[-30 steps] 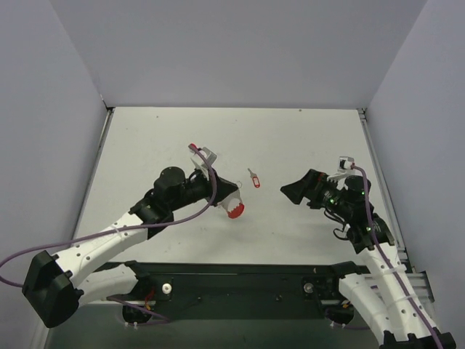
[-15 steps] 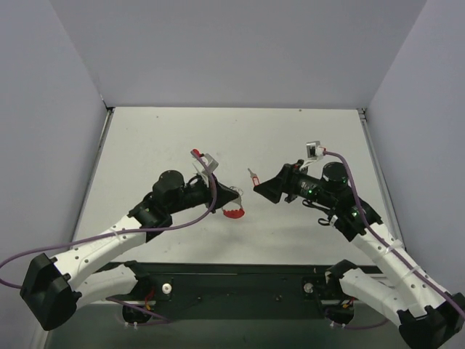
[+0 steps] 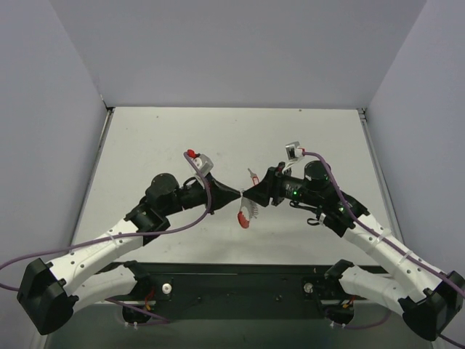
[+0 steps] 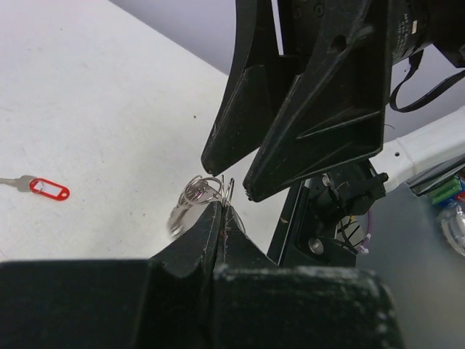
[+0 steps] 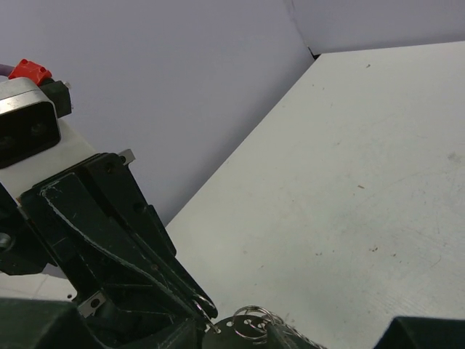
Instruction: Put the keys on the keyring
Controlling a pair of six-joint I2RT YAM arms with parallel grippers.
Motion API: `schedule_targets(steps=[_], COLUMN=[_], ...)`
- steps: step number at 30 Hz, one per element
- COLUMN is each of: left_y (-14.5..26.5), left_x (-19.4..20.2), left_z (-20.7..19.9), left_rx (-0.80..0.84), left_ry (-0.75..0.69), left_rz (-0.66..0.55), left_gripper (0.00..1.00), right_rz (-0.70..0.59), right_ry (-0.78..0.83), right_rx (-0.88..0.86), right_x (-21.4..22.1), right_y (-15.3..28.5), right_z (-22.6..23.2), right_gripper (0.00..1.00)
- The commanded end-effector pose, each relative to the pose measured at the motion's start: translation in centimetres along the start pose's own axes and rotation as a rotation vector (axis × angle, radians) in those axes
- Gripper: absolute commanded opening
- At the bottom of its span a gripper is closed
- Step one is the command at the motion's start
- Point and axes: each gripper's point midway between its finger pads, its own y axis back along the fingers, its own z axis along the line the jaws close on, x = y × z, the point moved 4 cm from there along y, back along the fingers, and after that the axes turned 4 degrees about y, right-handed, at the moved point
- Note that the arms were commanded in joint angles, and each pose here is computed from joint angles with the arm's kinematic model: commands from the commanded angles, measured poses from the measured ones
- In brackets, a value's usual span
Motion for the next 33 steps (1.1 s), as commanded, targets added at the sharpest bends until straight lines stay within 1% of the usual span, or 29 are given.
schedule_targets(steps=[1,4,7,12,18,19,21,25,33], left_y=[0.2,0.2,0.1,0.0,0.1,0.2,0.2,0.2,0.2], left_x=[-2.2,-2.2,-2.1,-2.4,-2.7,-2.9,-2.8,-3.0,-3.5], left_z=[-2.1,-2.2,-2.3,-2.2,-2.3,-2.4,-2.3,-2.5,-2.7], left_rx=[0.102,0.111,0.125,0.119,0.111,0.114,0.111,0.121,0.133], left_ry=[-0.025,-0.019,-0.012,-0.008,-0.011,-0.014,-0.012,-0.009,0.003], left_rz=[-0.097,-0.103,-0.101,-0.118,-0.134,-0.139,-0.139,-0.156,-0.18], left_gripper=[0.0,0.0,0.0,0.0,0.0,0.0,0.0,0.0,0.0], right_rz=[-0.105,-0.118,-0.123,-0.107,-0.102,-0.103,-0.103,-0.102,-0.084], right_ry=[0.066,0.062,0.055,0.06,0.065,0.067,0.068,0.067,0.081], right_rx=[-0.041,-0.053,-0.076,-0.1,-0.121,-0.124,-0.13,-0.142,-0.166], right_x=[-2.9,-3.0,-3.0,-2.8,-2.6,-2.6,-2.6,-2.6,-2.4], right_y=[0.1,0.1,0.0,-0.1,-0.1,-0.1,-0.1,-0.2,-0.2], right_z=[1.5,1.7,2.1,2.6,3.0,3.0,3.1,3.3,3.7], right_gripper=[0.4,0.38,0.34,0.31,0.21,0.17,0.15,0.06,0.09])
